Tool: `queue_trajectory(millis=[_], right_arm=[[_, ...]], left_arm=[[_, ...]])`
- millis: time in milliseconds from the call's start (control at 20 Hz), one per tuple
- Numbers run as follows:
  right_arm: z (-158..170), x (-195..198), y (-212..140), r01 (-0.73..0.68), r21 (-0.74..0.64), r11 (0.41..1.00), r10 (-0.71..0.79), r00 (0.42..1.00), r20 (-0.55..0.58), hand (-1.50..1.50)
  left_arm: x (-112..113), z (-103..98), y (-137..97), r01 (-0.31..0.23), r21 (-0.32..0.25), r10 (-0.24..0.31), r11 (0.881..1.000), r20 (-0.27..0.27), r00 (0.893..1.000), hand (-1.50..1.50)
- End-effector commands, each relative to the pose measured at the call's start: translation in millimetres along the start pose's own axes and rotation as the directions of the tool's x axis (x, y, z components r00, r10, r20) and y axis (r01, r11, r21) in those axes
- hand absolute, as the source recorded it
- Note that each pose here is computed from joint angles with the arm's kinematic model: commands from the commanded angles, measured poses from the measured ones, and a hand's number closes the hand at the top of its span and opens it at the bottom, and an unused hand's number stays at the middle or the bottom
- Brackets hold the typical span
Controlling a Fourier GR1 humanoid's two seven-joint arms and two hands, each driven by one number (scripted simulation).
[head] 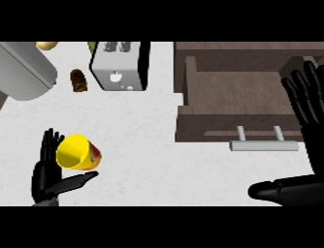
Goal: Pick up the cup, place it into the drawer and close the drawer
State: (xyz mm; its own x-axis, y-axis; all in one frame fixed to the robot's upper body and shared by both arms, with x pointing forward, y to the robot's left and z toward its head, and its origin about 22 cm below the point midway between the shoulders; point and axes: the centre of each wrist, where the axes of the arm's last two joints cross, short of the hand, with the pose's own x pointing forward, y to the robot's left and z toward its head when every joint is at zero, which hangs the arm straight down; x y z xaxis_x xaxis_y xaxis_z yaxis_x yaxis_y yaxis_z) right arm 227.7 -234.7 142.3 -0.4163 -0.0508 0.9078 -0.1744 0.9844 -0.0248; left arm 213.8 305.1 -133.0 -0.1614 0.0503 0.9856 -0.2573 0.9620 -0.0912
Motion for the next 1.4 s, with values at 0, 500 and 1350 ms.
queue_trajectory(millis=[0, 500, 1350], right_arm=[[5, -7, 7, 0.006, 0.013, 1.0, -0.006, 1.0, 0.006, -1.5], [7, -1, 3, 0.007, 0.002, 1.0, -0.007, 1.0, -0.005, -1.5], [-6, 1, -11, 0.001, -0.008, 1.0, -0.001, 1.0, -0.001, -1.5]], left_arm=[[-6, -24, -22, -0.033, 0.015, 0.033, 0.999, 0.005, 0.999, -1.5], [-25, -2, 0, -0.134, -0.008, 0.134, 0.991, -0.022, 0.991, -1.5], [-23, -19, -11, -0.213, -0.139, 0.23, 0.967, 0.124, 0.965, 1.5]])
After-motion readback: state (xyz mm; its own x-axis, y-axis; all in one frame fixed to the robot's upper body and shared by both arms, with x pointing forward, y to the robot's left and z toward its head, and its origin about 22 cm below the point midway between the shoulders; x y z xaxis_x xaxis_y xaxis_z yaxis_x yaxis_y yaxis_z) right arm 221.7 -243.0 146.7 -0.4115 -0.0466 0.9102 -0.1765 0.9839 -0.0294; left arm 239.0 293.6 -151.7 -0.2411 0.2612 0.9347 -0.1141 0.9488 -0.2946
